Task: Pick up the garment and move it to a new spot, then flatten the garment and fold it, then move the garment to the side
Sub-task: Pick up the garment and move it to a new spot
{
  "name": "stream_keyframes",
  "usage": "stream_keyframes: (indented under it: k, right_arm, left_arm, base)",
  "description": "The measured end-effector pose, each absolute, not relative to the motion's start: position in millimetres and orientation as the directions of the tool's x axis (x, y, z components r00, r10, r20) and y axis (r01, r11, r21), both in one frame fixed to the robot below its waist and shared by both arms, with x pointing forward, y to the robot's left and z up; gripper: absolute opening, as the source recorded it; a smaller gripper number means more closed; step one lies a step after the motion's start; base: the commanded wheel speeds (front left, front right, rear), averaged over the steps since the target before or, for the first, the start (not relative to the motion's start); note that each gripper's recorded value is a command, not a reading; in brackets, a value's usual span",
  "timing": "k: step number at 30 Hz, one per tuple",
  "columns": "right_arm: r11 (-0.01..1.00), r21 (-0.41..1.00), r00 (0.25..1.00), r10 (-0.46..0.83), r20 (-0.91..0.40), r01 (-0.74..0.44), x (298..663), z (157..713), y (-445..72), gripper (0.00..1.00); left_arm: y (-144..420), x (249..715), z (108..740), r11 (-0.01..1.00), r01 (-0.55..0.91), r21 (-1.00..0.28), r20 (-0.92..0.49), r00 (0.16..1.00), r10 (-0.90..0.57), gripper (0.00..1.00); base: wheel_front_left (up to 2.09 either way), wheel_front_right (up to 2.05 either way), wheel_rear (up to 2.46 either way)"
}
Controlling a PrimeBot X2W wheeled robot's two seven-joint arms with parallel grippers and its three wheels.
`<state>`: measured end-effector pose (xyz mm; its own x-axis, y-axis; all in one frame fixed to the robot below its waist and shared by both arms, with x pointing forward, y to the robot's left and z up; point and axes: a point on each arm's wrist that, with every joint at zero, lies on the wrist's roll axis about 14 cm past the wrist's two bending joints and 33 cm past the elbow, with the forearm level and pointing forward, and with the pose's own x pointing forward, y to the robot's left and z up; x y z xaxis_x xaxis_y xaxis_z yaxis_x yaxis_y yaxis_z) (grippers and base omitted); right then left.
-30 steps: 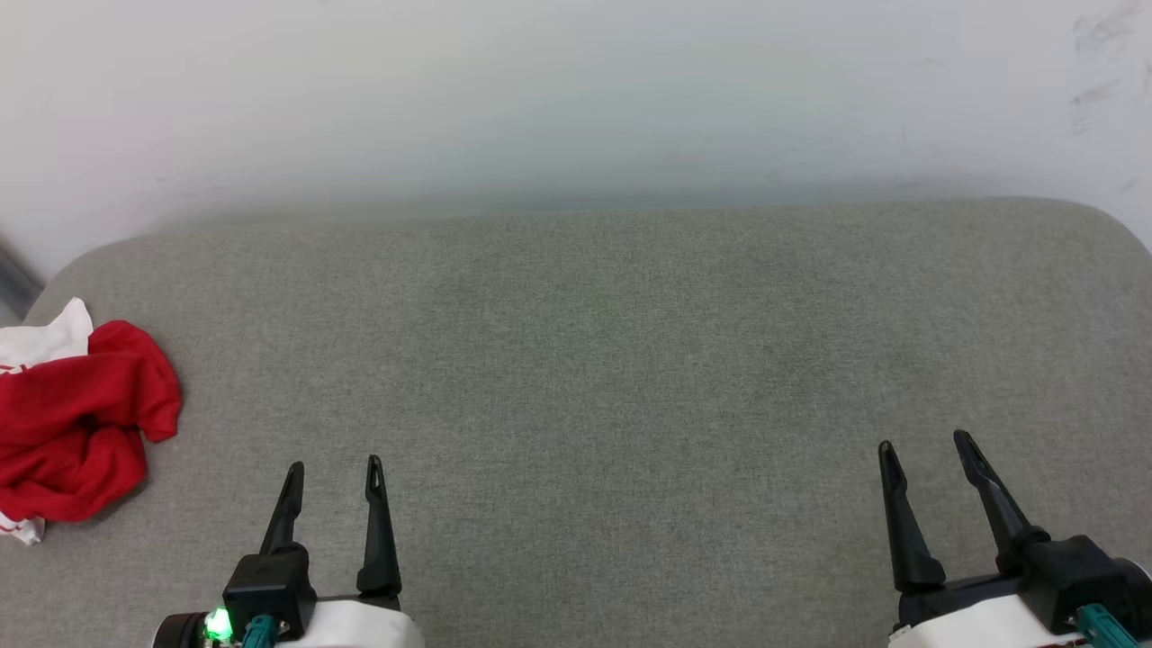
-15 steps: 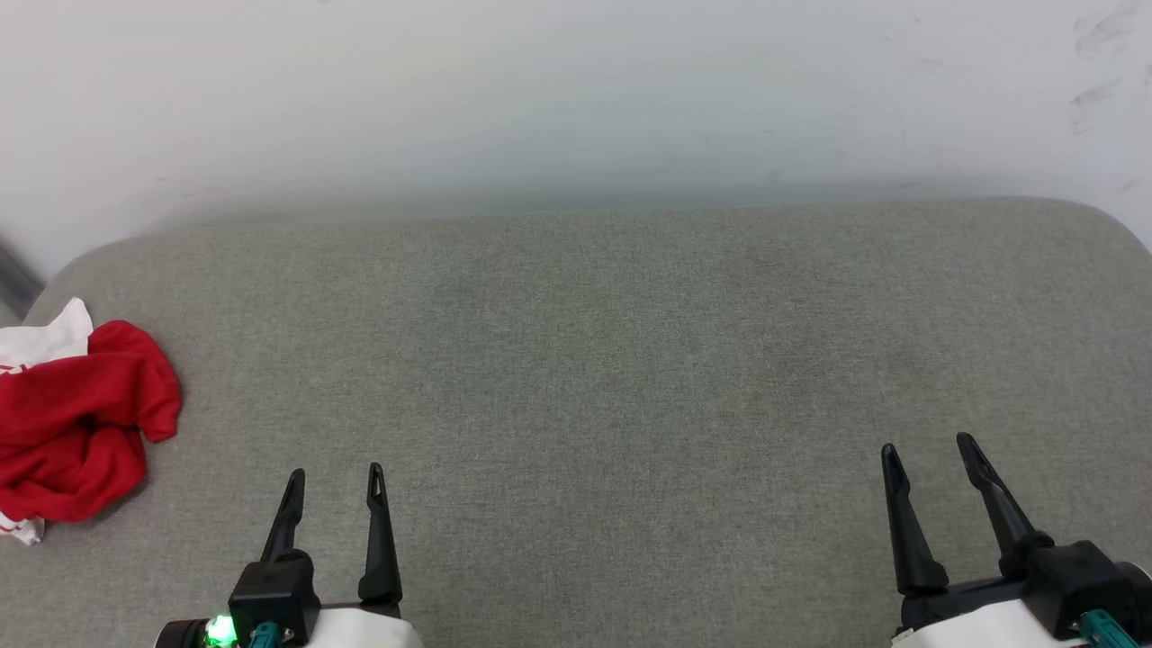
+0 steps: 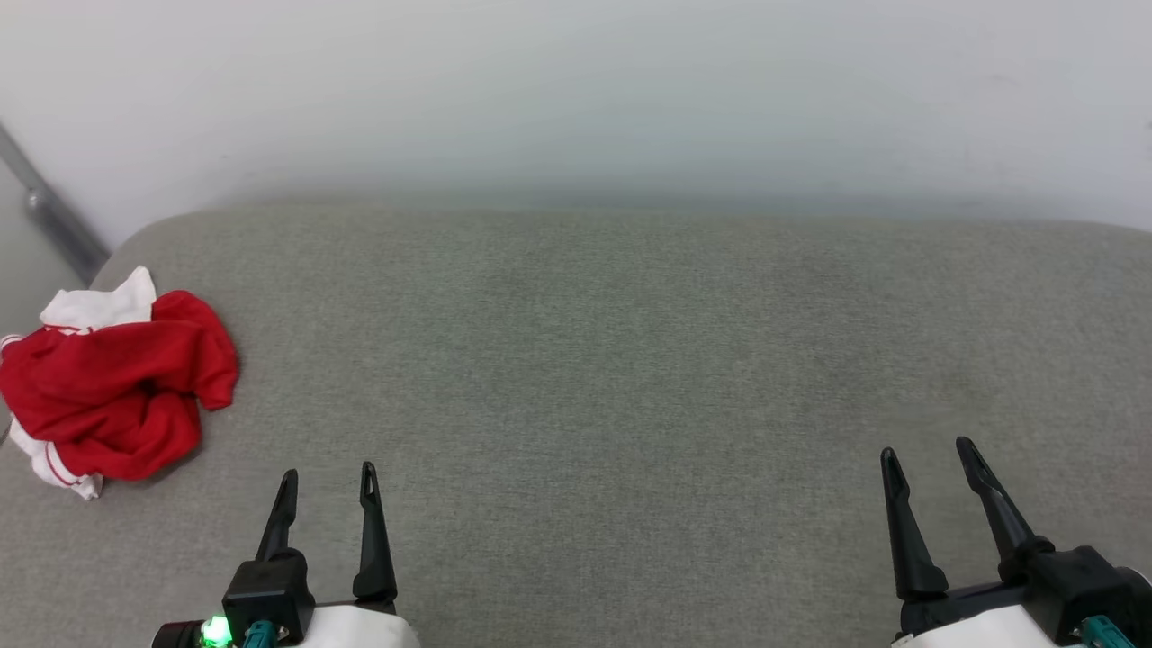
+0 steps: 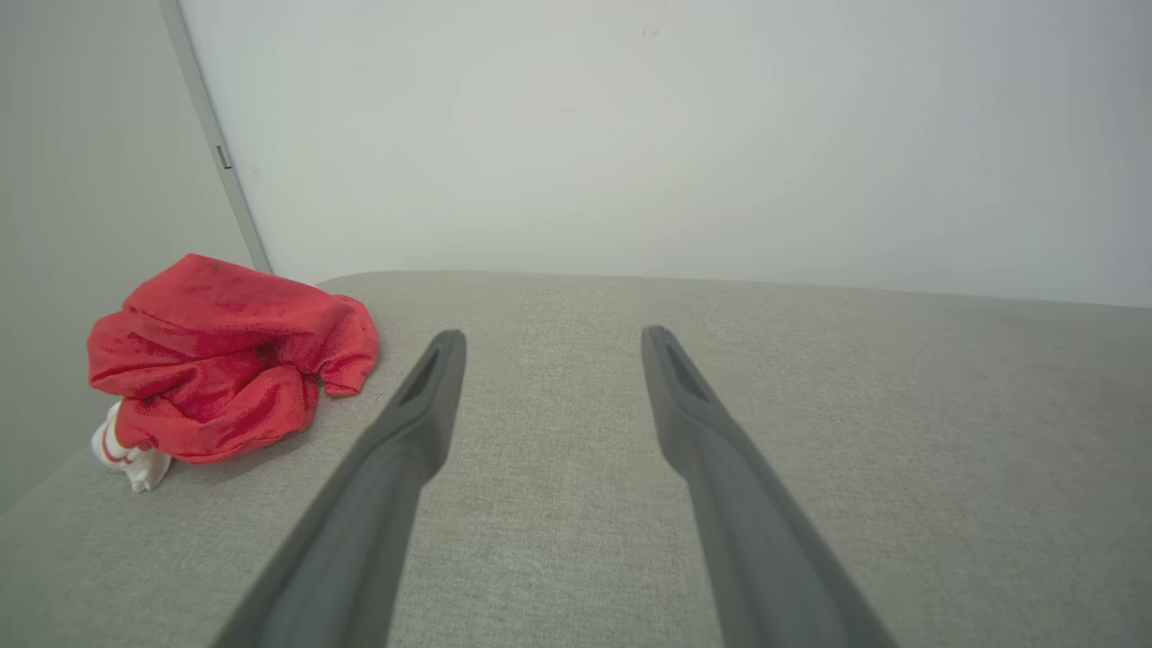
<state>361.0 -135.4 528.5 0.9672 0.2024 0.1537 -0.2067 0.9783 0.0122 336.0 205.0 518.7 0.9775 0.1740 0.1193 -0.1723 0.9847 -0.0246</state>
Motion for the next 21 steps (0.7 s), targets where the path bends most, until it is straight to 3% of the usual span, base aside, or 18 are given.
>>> stream_keyframes:
  k: [21]
  right_arm:
    - [0.869,-0.017,0.859,0.492,0.138,-0.495,379.9,523.1,-32.9,1.0]
  left_arm:
    - [293.2,258.5,518.0,0.867,-0.499,-0.023,0.113,0.86,0.498,1.0]
  base:
    - [0.0,0.0,0.0]
